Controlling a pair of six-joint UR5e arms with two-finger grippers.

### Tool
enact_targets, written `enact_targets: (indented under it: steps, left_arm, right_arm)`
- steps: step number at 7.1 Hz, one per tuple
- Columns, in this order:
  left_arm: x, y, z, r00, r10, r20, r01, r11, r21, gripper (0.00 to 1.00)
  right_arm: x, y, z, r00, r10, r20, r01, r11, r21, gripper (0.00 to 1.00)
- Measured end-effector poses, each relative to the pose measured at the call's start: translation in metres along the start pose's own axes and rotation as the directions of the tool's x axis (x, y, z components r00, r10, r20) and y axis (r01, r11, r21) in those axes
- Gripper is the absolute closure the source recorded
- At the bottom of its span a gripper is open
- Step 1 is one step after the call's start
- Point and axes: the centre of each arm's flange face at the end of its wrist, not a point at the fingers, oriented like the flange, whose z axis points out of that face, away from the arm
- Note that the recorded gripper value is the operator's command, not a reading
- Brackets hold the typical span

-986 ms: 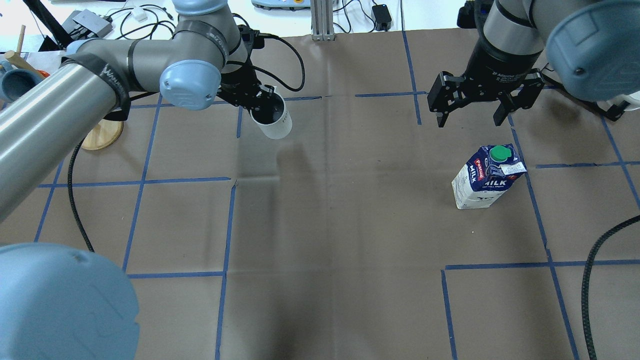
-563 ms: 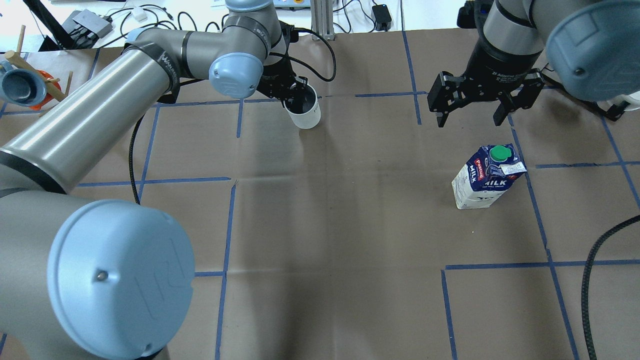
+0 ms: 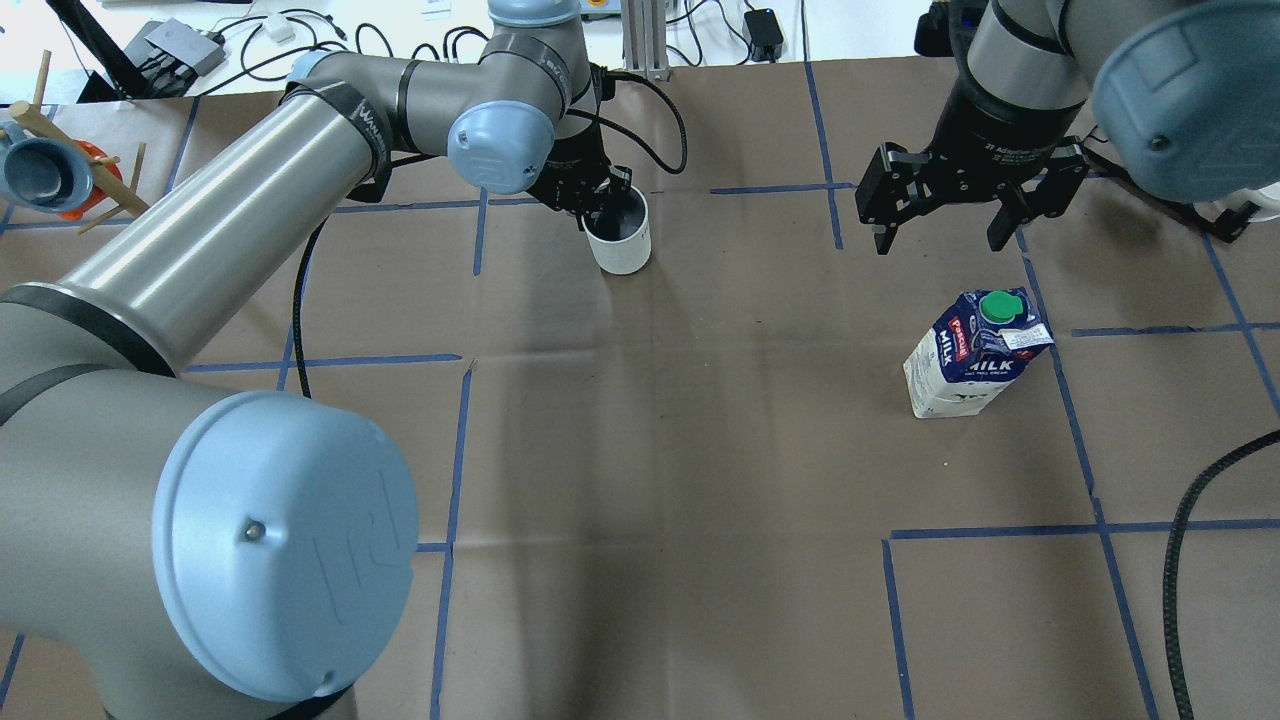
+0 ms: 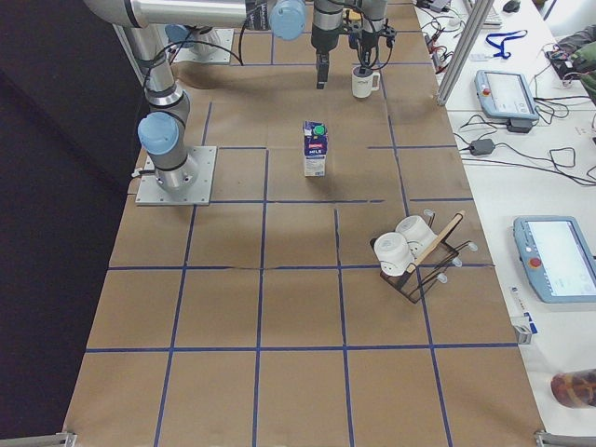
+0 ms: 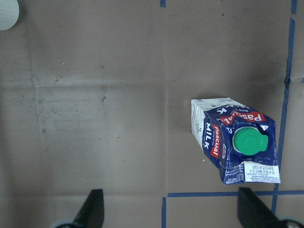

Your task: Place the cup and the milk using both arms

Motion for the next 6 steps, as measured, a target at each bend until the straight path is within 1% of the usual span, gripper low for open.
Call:
enact_targets:
  steps: [2, 3, 5, 6]
  left_arm:
    - [-0.0009, 0.0009, 0.0022, 1.0, -0.001, 0.009, 0.002, 1.0, -0.015, 0.95]
    - [-0.001, 0.0009, 0.0026, 1.0, -0.003, 0.009, 0.003, 1.0, -0.017, 0.9]
    - [-0.0006, 0.0013, 0.0053, 1.0, -0.004, 0.005, 0.004, 1.0, -0.023, 0.88]
    - [-0.0005, 0.0012, 0.0064, 1.0, -0.004, 0.004, 0.005, 1.0, -0.024, 0.58]
  right_arm:
    - [0.0002, 0.0001, 0.0005, 1.0, -0.002, 0.0, 0.002, 1.0, -0.002, 0.0]
    - [0.0002, 0.0002, 0.0007, 1.0, -0.003, 0.0, 0.003, 1.0, -0.002, 0.0]
    - [0.0001, 0.0003, 0.0007, 1.0, -0.003, 0.0, 0.003, 1.0, -0.002, 0.0]
    - [0.0002, 0.0004, 0.0005, 1.0, -0.003, 0.0, 0.003, 1.0, -0.002, 0.0]
